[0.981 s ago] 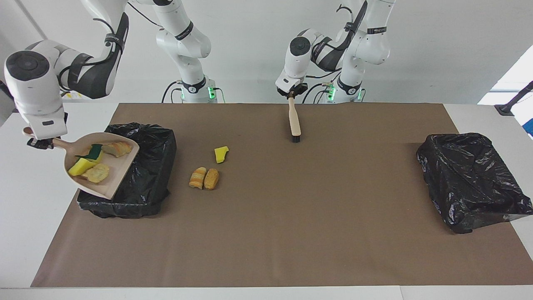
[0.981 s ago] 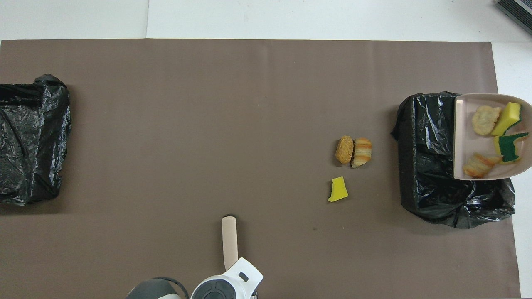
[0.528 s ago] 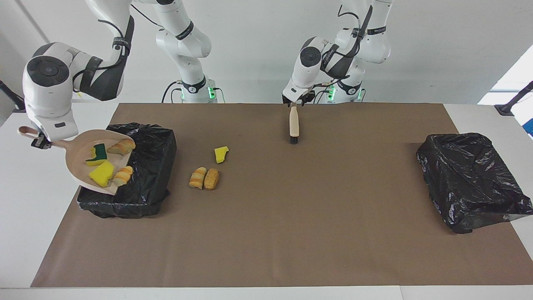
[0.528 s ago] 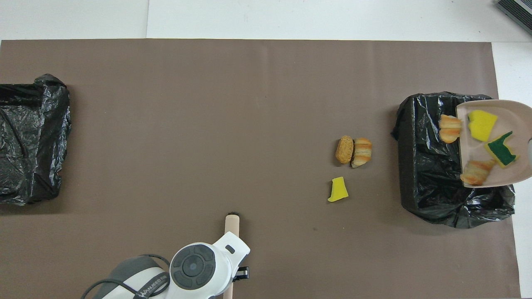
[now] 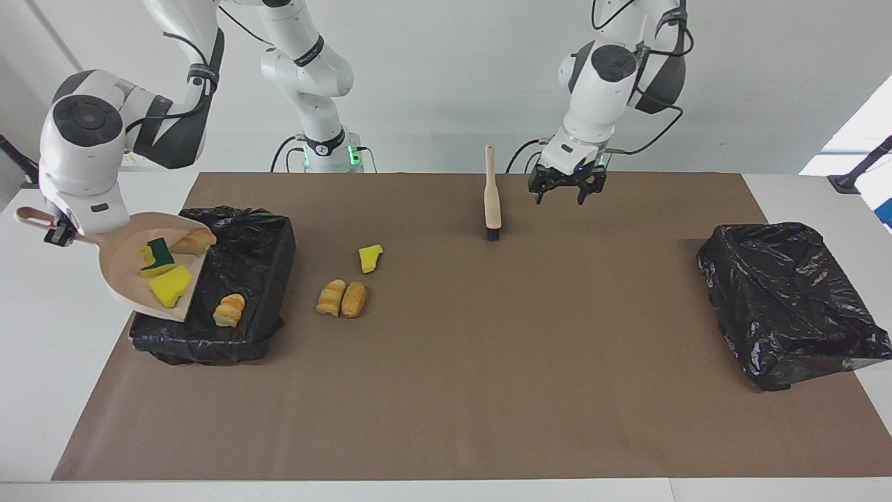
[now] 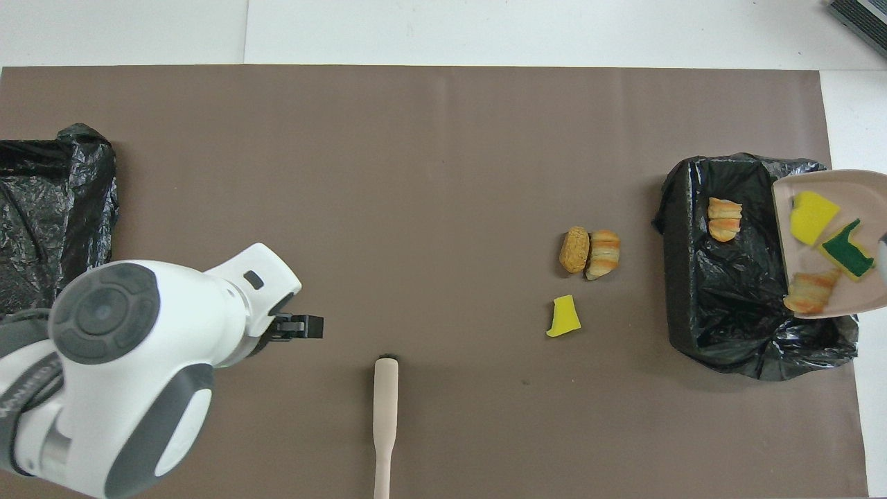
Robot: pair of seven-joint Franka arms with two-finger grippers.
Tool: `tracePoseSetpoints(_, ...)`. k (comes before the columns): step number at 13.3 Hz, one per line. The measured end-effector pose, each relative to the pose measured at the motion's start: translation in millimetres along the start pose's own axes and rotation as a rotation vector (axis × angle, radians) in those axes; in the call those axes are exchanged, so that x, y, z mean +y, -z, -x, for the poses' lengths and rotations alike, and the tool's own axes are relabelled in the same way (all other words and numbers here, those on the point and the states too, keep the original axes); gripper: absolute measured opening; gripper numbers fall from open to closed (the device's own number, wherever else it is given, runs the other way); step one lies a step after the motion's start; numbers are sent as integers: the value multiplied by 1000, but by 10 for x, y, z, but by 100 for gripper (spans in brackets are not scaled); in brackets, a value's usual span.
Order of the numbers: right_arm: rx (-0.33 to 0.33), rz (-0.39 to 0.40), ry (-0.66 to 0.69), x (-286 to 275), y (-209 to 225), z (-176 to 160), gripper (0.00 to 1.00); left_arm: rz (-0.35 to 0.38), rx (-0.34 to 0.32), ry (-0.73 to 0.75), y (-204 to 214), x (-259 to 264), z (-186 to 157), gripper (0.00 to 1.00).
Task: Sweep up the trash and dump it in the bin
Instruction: 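Tilt the dustpan with the right gripper to dump trash into the bin, then lift the empty dustpan with the right gripper while the left gripper withdraws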
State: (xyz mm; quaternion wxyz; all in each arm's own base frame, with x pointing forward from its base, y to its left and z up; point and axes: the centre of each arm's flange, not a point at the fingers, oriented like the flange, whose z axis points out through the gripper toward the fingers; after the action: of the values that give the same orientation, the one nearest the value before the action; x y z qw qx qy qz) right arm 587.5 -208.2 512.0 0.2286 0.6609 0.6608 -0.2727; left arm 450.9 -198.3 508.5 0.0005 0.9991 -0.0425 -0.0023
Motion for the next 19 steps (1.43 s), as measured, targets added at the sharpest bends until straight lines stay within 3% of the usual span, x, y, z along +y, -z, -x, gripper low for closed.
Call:
tracePoseSetpoints(6, -132, 69, 37, 118, 544, -305, 32, 2, 87, -62, 1085, -616, -442, 100)
tracePoseSetpoints(10, -144, 66, 35, 113, 589, -295, 32, 1, 57, -79, 1815, -1044, -429, 100)
tracePoseSetpoints(14, -170, 33, 32, 89, 1153, -521, 32, 1, 41, -67, 1881, -1150, -647, 100)
tracePoseSetpoints(17, -183, 12, -43, -2, 1458, -710, 32, -16, 42, -62, 1912, -1185, -649, 100)
tracePoseSetpoints(19, -138, 30, -90, -45, 1598, -619, 32, -18, 46, -57, 1937, -1213, -642, 100)
